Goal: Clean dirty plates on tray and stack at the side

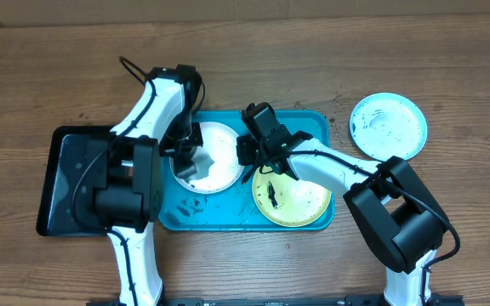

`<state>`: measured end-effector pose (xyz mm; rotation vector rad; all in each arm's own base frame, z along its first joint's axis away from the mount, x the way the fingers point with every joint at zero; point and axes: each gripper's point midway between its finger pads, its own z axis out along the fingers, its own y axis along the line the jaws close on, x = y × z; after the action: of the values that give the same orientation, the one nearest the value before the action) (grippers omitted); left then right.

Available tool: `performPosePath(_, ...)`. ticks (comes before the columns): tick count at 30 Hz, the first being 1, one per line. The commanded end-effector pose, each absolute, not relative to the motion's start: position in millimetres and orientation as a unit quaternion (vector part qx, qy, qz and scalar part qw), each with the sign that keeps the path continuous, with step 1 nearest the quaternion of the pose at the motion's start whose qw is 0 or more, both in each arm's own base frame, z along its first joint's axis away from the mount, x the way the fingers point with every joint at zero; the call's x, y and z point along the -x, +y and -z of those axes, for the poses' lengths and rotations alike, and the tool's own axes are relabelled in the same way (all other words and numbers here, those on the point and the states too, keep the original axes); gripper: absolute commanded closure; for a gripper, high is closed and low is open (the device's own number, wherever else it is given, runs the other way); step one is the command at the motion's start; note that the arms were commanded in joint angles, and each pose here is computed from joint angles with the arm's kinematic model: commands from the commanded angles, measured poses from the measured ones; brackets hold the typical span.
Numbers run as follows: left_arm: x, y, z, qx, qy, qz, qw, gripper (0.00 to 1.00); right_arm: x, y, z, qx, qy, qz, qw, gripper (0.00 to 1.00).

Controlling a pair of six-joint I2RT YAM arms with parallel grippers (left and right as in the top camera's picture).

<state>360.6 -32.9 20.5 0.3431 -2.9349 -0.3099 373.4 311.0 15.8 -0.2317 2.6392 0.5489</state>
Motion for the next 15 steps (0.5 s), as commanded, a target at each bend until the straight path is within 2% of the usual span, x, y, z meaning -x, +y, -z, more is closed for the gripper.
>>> performPosePath(1, -383.9, -17.8, -31.1, -0.134, -0.981, 0.13, 0.05, 0.96, -387.0, 307.2, -24.6, 0.075, 0.95, -0.19, 0.236, 0.96)
performPosePath(7, -392.7, -100.7, -22.8, -0.102, -0.987, -0.104, 0.067, 0.96, -386.9, 307.4, -24.6, 0.075, 0.95, -0.19, 0.236, 0.96)
performPosePath(15, -371.4, -139.7, 0.8, -0.092, -0.983, -0.131, 0.088, 0.96, -386.9, 307.4, -24.6, 0.075, 0.95, -0.19, 0.236, 0.96)
